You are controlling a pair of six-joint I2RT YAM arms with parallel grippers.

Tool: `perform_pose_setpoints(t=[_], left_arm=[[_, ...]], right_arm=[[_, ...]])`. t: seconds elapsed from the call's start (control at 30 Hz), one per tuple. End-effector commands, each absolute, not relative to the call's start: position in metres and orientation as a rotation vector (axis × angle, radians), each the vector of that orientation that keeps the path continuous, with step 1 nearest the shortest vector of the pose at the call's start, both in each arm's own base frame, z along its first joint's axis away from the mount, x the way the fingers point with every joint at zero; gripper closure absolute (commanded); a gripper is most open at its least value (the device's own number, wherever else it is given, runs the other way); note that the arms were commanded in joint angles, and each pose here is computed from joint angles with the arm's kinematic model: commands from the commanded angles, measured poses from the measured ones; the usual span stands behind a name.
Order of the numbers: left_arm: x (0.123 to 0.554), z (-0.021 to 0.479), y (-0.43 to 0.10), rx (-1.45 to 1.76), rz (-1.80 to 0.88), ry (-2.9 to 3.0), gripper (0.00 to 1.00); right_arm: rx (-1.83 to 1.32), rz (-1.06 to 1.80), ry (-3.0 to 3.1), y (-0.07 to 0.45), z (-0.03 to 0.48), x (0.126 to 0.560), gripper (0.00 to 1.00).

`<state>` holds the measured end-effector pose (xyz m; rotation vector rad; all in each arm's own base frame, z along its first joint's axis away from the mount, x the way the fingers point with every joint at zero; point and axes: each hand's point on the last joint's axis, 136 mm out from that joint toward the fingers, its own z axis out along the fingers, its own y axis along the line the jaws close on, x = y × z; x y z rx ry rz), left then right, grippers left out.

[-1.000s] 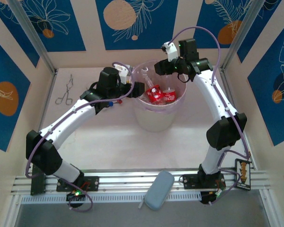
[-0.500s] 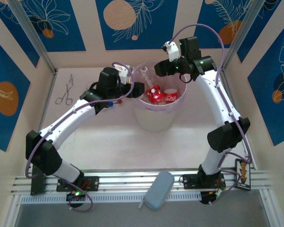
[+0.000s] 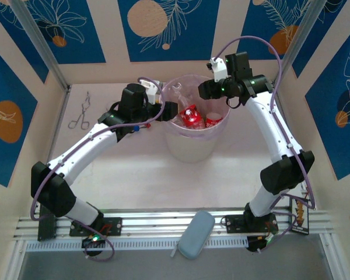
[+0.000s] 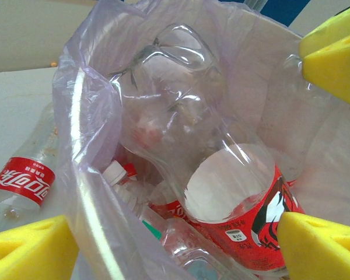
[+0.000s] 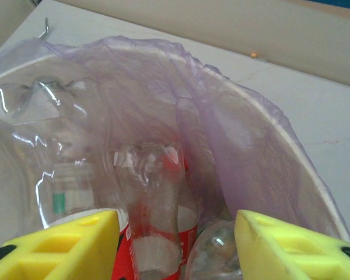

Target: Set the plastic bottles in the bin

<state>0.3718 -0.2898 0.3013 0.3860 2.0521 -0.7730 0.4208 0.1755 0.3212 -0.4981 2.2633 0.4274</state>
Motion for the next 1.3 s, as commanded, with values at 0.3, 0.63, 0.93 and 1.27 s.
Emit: perform_pose_setpoints(t=[0.3,0.63,0.93,1.27], left_arm=[[0.368,0.311,-0.295,0.390,-0.799,2.026,0.13],[0.368,0.316,-0.295,0.393,-0.803,2.014,0.13],[0.364,0.334,-0.285,0.387,-0.769,1.977,0.09],[0.350,0.373,-0.228,0.293,-0.668,1.884,0.00]], right_arm=[[-0.535,0.652,2.374,0.218,0.267,0.421,0.46],[-0.558,0.580,2.227,0.210,0.336,0.413,0.42],[-0.528,0.524,2.140,0.193,0.378,0.391,0.39],[-0.461,0.534,2.111,0.178,0.383,0.373,0.37]])
